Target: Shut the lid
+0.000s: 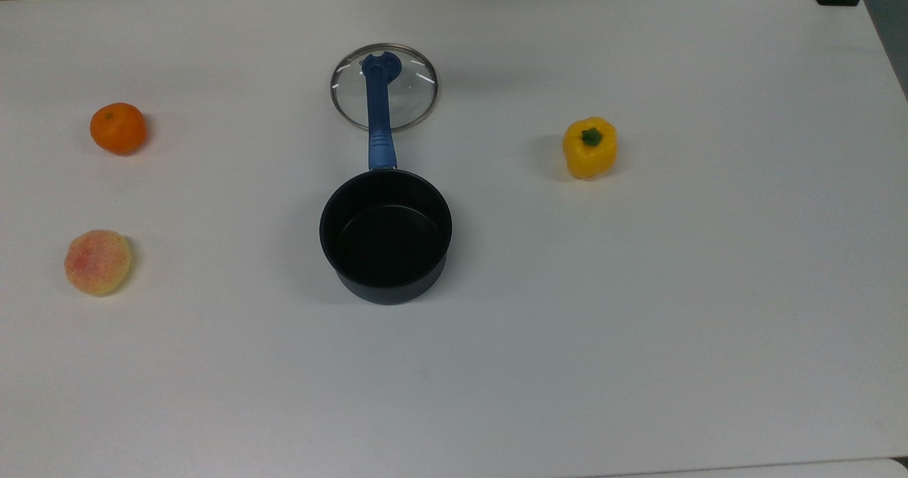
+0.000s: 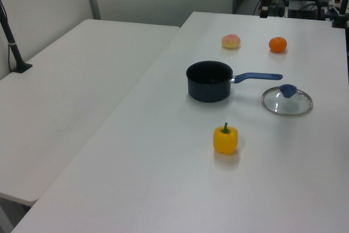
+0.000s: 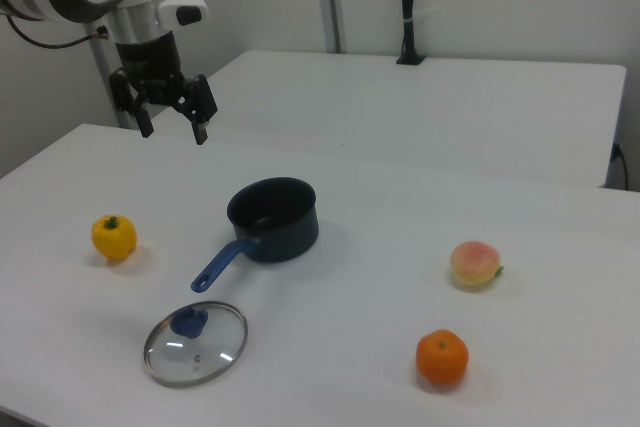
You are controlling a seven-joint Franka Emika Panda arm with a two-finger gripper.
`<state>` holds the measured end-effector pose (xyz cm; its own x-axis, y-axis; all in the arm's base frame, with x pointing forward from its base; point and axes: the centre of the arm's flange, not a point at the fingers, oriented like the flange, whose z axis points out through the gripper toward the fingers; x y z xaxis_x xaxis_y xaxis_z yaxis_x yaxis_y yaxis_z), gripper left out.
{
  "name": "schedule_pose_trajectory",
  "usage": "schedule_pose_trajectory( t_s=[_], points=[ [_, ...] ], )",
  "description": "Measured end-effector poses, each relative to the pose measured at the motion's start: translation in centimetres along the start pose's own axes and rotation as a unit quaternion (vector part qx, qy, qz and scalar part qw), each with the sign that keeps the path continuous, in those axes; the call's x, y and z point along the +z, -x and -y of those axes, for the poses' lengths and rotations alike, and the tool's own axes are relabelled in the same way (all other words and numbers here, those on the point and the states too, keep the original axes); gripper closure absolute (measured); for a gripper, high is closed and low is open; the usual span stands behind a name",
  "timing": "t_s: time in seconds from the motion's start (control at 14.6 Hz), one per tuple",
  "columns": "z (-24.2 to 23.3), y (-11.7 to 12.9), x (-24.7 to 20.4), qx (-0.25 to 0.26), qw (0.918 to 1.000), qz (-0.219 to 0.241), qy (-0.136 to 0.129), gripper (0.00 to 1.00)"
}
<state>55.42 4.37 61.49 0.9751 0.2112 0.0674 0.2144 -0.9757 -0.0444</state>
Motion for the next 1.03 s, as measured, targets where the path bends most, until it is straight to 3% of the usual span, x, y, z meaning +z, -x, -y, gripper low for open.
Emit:
schedule_pose_trajectory(
  t_s=[0.76,1.03],
  points=[
    [0.0,0.9,0.6,-0.004,0.9996,0.026,0.014,0.00],
    [0.0,1.5,2.0,-0.003,0.9983,0.057,0.009,0.00]
  ],
)
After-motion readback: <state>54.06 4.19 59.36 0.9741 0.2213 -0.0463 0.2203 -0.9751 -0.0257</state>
